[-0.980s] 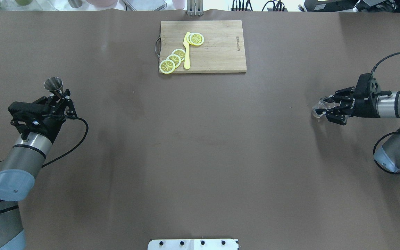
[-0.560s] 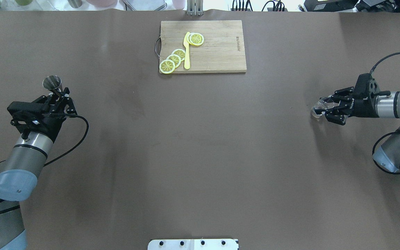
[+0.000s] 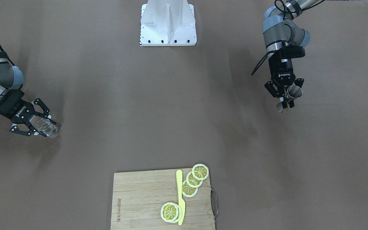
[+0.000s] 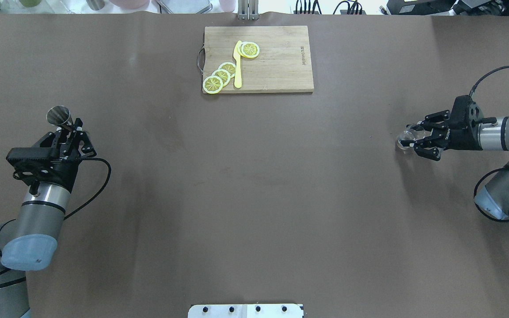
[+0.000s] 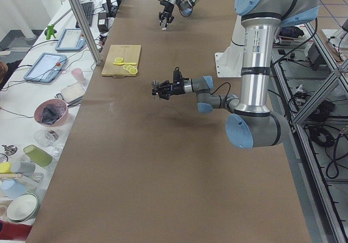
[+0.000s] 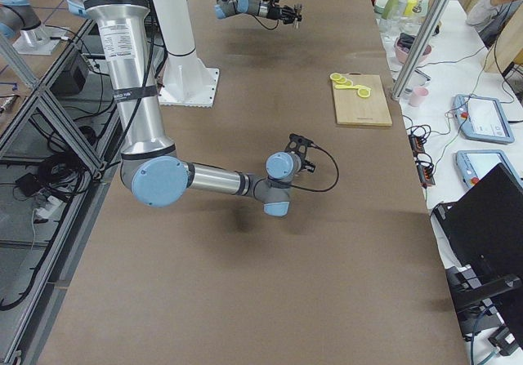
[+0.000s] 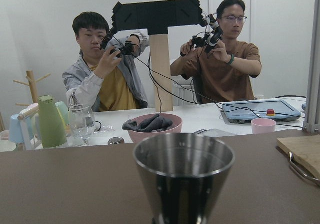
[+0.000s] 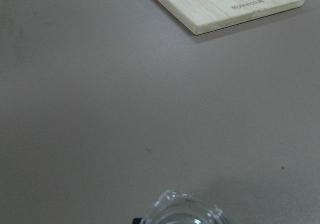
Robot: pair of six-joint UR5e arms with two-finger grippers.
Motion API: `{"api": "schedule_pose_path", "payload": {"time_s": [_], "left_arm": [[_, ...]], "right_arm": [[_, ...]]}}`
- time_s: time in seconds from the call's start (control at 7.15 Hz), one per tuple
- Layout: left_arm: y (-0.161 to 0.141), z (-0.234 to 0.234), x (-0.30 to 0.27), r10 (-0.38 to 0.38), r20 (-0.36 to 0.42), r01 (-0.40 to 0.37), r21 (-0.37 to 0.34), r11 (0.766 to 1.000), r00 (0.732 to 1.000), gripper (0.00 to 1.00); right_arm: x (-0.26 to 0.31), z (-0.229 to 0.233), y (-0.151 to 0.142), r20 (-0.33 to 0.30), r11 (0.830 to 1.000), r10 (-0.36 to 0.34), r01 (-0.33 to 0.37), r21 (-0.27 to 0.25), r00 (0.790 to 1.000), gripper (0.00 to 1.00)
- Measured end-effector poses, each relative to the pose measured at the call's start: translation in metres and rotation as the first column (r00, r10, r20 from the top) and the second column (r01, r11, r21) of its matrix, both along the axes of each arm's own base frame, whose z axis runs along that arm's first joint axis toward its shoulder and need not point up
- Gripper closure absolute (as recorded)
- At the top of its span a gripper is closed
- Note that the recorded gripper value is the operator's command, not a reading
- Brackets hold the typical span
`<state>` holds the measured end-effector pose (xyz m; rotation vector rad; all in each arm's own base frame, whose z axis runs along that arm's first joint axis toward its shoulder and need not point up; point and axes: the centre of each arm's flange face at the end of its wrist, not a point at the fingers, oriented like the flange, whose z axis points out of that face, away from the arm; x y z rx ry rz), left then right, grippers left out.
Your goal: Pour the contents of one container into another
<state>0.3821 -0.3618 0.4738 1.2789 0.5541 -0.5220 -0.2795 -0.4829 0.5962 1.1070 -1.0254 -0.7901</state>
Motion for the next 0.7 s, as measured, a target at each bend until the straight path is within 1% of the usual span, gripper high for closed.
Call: {"api": "schedule_pose_path", "payload": {"time_s": [0.14,0.28,0.7], "left_arm": [[0.001,0.011,-0.001,-0.011,-0.004,0.011,-0.007,1.0,1.0,1.0],[0.001,0.021,-0.001,-0.024,-0.023,0.023,-0.017,1.0,0.999,1.0],[0.0,0.033,0.0,-0.061,-0.063,0.059,-0.025,0.998,0.996,1.0]], "right_arm": [[0.001,0.001,0.002,-0.009,0.999,-0.02,0.02,0.026,1.0,1.0],[0.002,0.0,0.005,-0.013,0.998,-0.043,0.044,0.046,0.999,1.0],[0.007,0.0,0.012,-0.02,0.992,-0.09,0.091,0.084,0.996,1.0]]}}
